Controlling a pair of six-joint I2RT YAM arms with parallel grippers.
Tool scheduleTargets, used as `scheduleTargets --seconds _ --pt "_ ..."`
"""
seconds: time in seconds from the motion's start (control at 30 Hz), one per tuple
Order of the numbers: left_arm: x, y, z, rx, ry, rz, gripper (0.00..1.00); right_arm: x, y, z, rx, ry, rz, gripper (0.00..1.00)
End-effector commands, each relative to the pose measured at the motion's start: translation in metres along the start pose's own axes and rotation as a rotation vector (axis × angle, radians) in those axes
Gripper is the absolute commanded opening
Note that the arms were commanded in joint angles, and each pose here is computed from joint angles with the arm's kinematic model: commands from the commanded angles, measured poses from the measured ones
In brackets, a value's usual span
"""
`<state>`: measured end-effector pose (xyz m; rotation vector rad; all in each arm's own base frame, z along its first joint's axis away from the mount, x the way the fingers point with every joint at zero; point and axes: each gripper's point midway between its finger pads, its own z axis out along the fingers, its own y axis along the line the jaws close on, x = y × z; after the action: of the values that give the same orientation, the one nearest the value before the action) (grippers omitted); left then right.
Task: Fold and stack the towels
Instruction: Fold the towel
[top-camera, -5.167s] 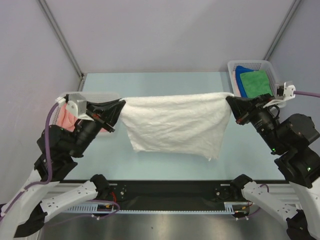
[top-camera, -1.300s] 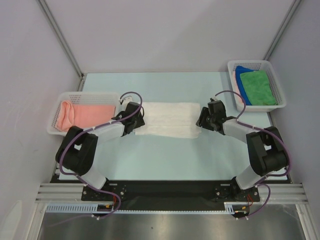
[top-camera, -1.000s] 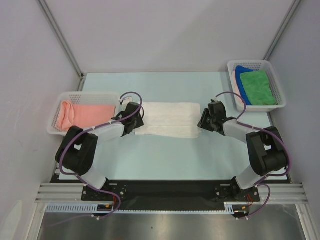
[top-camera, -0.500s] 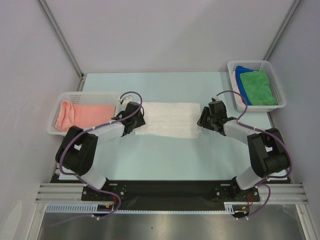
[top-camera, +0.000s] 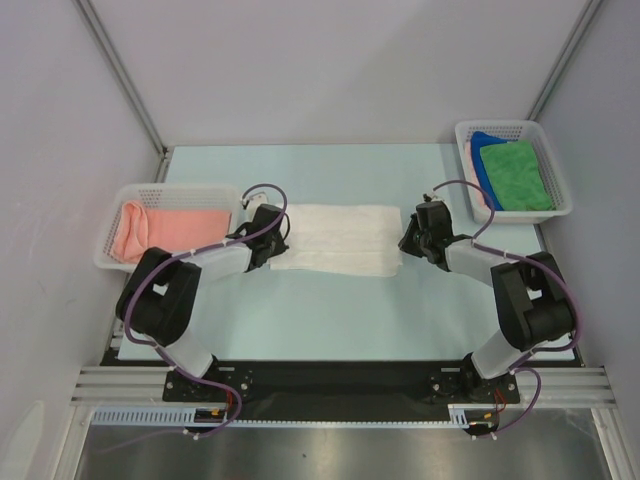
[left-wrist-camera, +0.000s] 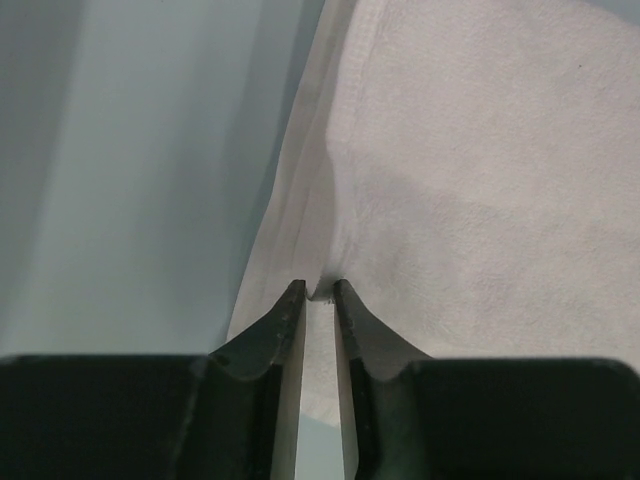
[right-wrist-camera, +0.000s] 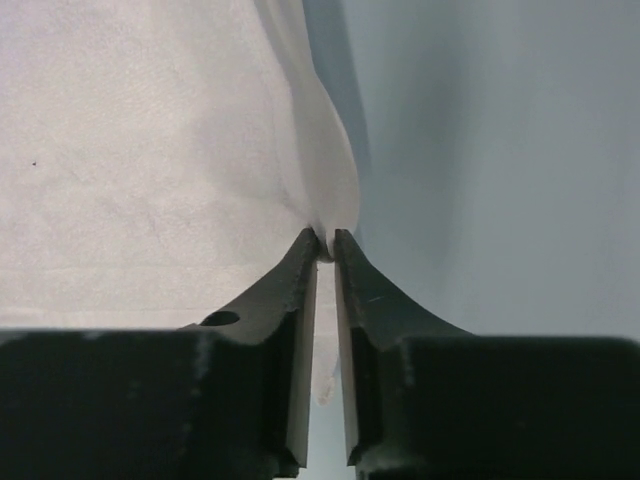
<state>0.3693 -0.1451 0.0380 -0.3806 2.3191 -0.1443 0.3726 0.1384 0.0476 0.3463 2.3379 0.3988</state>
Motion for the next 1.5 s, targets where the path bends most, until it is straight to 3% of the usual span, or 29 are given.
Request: scheduleTargets --seconds 0.0,0.1,0.17,0.47,0.8,1.07,1.47 --pt "-0.017 -0.014 -0.002 0.038 -0.041 -0.013 0.2 -0.006 0.001 0.004 0.001 -0.035 0.001 0.13" --pt "-0.028 -0.017 -0.003 0.037 -0.058 -0.006 0.1 -0.011 0.003 0.001 -0.003 -0.042 0.001 0.02" --pt "-0.033 -0.017 -0.005 0.035 -0.067 -0.001 0.0 -0.016 0.006 -0.002 -0.006 -0.045 -0.005 0.0" --pt "-0.065 -0.016 -0.029 0.037 -0.139 0.0 0.0 -0.041 0.022 -0.03 -0.031 -0.08 -0.018 0.0" --pt "-0.072 -0.001 -0.052 0.022 -0.168 -0.007 0.0 -0.056 0.035 -0.065 -0.076 -0.116 -0.012 0.0" --pt "-0.061 0.012 -0.062 0.015 -0.168 -0.009 0.0 -0.031 0.033 -0.071 -0.094 -0.076 -0.013 0.0" --pt "-0.003 0.033 -0.04 0.006 -0.069 -0.015 0.0 0.03 0.004 -0.053 -0.054 0.022 0.0 0.0"
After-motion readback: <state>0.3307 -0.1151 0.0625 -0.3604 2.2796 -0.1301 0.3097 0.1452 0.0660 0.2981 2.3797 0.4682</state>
